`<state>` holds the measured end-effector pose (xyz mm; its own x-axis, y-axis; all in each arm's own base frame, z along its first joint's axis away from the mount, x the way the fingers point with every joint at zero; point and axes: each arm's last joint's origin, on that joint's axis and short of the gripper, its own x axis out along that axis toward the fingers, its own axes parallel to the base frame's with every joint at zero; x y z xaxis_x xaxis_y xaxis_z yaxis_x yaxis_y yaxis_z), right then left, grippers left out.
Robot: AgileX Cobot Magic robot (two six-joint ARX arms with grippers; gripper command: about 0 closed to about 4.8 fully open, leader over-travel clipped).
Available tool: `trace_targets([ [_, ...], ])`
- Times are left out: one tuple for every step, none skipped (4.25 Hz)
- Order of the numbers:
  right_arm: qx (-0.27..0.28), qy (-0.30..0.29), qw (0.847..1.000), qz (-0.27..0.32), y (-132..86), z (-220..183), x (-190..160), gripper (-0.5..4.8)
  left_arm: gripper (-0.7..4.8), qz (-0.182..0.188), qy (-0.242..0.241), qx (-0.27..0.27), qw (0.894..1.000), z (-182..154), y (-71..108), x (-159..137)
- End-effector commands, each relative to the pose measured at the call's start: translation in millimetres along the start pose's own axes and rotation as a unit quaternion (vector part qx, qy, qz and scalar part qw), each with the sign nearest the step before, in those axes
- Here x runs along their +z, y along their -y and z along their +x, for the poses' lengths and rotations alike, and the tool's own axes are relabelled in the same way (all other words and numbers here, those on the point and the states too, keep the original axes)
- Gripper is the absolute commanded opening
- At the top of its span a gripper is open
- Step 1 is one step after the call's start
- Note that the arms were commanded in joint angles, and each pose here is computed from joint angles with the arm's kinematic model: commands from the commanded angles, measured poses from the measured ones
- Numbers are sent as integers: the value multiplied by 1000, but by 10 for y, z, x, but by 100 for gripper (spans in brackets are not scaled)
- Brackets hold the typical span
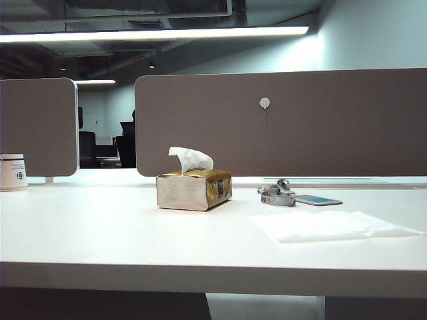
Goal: Pull out a tissue from the tissue box and use it to cover the ID card on the tabletop.
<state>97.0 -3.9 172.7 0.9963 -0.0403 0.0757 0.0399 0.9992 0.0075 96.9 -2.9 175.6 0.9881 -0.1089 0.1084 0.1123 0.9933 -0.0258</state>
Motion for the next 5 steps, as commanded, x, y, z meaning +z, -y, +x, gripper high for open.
trace_targets([
  [15, 92, 996, -13, -11, -42, 298, -6, -6, 4, 46, -209, 977, -32, 122, 114],
  [12, 106, 993, -46, -15, -120, 663, -6, -5, 3, 42, -233, 972, -38, 135, 107],
  [159, 78, 983, -56, -105, 239, 1511, -6, -5, -5, 36, -239, 970, -38, 138, 99],
  [213, 63, 973, -55, -137, 459, 1696, -6, -5, -5, 36, -239, 970, -38, 138, 99],
  [259, 41, 964, -50, -171, 700, 1763, -6, -5, -5, 36, -239, 970, -38, 138, 99],
])
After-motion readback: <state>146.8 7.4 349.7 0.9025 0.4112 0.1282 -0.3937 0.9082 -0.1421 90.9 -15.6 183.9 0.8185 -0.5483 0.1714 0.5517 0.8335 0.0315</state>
